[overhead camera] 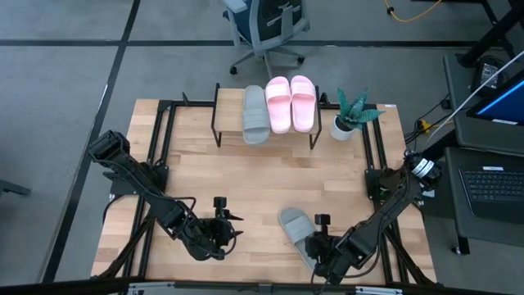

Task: Pick and place slides into the shelf
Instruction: Put the gray slipper on the shelf

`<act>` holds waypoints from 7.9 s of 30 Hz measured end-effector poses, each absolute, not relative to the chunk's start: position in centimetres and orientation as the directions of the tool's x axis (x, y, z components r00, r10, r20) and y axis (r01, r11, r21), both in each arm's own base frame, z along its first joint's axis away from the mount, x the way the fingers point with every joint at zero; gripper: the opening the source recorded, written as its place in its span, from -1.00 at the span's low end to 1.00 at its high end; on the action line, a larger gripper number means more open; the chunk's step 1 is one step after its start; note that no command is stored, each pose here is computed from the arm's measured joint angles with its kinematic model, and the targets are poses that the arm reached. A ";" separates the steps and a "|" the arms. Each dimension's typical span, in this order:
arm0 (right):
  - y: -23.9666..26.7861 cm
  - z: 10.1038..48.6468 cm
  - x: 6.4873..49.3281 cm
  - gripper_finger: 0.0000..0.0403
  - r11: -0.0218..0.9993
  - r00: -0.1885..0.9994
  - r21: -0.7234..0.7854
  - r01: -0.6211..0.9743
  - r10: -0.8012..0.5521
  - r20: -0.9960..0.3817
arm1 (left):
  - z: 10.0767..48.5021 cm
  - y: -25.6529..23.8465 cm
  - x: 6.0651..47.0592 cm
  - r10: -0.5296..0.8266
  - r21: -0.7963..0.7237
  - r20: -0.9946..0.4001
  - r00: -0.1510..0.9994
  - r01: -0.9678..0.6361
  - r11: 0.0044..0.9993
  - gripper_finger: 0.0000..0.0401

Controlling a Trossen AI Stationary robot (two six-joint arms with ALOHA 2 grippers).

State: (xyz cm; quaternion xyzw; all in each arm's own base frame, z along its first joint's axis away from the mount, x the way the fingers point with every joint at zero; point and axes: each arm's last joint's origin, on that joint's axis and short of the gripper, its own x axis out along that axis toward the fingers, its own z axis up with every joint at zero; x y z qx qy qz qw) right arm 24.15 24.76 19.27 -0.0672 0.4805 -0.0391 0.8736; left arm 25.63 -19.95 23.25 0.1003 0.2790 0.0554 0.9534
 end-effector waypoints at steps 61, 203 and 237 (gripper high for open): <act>24.2 18.4 26.6 -0.36 0.958 0.448 -0.285 -0.035 -0.240 -0.861 | 23.0 -19.8 25.5 0.175 0.245 -0.538 0.825 -0.046 0.968 -0.15; 35.2 28.2 22.4 -0.97 0.698 0.821 -0.693 -0.183 -0.279 -0.498 | 25.4 -20.6 27.1 0.089 0.477 -0.341 0.936 0.091 0.874 -0.15; 34.2 28.5 25.9 -0.97 0.703 0.814 -0.673 -0.231 -0.239 -0.530 | 26.9 -20.2 28.8 -0.182 0.627 -0.250 0.951 0.302 0.718 -0.15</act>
